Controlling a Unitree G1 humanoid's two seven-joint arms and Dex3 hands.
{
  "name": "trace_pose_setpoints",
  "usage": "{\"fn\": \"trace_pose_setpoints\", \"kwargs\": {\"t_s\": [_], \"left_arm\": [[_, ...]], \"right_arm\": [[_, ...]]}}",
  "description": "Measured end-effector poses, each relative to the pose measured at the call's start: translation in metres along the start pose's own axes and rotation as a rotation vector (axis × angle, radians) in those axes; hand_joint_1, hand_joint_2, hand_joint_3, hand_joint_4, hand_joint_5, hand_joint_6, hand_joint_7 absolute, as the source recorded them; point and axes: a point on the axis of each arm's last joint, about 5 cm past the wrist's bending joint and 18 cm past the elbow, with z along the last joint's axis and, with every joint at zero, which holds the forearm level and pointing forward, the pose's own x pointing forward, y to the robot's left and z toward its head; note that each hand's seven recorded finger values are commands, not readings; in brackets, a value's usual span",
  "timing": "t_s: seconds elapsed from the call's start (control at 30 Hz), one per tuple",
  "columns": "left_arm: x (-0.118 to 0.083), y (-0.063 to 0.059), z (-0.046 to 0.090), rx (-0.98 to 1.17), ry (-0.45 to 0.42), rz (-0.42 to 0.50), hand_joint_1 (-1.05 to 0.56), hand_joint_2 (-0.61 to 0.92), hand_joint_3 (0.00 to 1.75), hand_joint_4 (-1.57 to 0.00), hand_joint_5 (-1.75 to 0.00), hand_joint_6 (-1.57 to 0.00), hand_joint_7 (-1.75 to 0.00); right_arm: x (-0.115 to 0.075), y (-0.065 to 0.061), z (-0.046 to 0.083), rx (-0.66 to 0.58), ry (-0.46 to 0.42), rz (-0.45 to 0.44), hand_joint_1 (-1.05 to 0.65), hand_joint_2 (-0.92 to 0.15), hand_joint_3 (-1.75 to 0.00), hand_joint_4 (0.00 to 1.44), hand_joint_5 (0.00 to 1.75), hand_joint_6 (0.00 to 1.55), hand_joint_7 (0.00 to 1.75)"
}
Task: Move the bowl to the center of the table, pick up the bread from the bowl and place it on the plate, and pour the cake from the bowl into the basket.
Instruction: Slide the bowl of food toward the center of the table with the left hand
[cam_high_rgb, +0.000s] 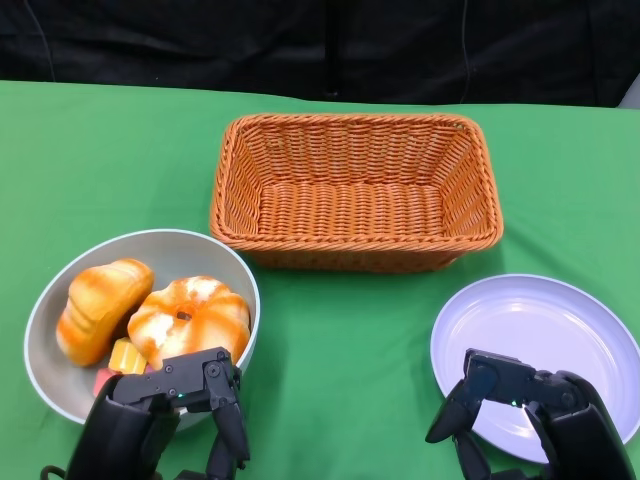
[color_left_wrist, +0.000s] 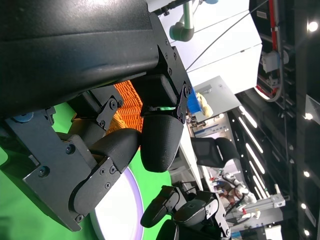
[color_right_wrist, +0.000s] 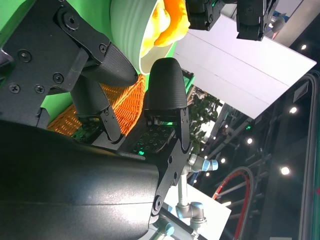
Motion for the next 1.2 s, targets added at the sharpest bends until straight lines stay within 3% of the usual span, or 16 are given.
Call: {"fn": "trace_pose_setpoints", "kwargs": {"t_s": [0.53, 0.67, 0.73, 0.8, 0.93, 1.03, 1.2], "left_arm": [[0.002, 0.0, 0.0, -0.002, -0.014, 0.005, -0.17, 0.18, 1.75, -1.0, -1.75, -0.9, -1.61], [0.003, 0.002, 0.001, -0.009, -0.044, 0.038, -0.19, 0.24, 1.69, -0.93, -1.71, -0.86, -1.54], [0.003, 0.002, 0.001, -0.027, -0.053, 0.056, -0.2, 0.31, 1.53, -0.86, -1.64, -0.81, -1.41], [0.004, 0.004, 0.001, -0.039, -0.063, 0.075, -0.23, 0.43, 1.23, -0.81, -1.47, -0.82, -1.16], [0.007, 0.011, 0.003, -0.005, -0.101, 0.118, -0.34, 0.56, 0.93, -0.74, -1.38, -0.78, -1.08], [0.011, 0.017, 0.004, 0.046, -0.124, 0.153, -0.44, 0.64, 0.74, -0.7, -1.32, -0.73, -1.0], [0.011, 0.026, 0.007, 0.109, -0.119, 0.19, -0.49, 0.69, 0.62, -0.57, -1.21, -0.59, -0.88]], "right_arm": [[0.0, -0.001, 0.0, -0.001, 0.0, 0.003, -0.16, -0.11, -1.69, 0.81, 1.63, 0.83, 1.25], [0.0, 0.0, 0.0, -0.001, -0.001, 0.003, -0.17, -0.13, -1.66, 0.8, 1.64, 0.83, 1.26], [0.0, -0.001, 0.0, -0.001, -0.001, 0.003, -0.17, -0.14, -1.65, 0.8, 1.64, 0.82, 1.26], [-0.001, -0.001, -0.001, -0.001, 0.001, 0.003, -0.17, -0.14, -1.65, 0.8, 1.64, 0.82, 1.26], [-0.001, 0.0, -0.002, 0.001, 0.008, 0.003, -0.17, -0.13, -1.65, 0.8, 1.64, 0.83, 1.26], [-0.001, -0.001, -0.002, 0.003, 0.005, 0.0, -0.17, -0.13, -1.64, 0.8, 1.64, 0.83, 1.26], [0.0, -0.001, -0.002, 0.004, 0.002, 0.0, -0.17, -0.12, -1.65, 0.8, 1.63, 0.83, 1.26]]}}
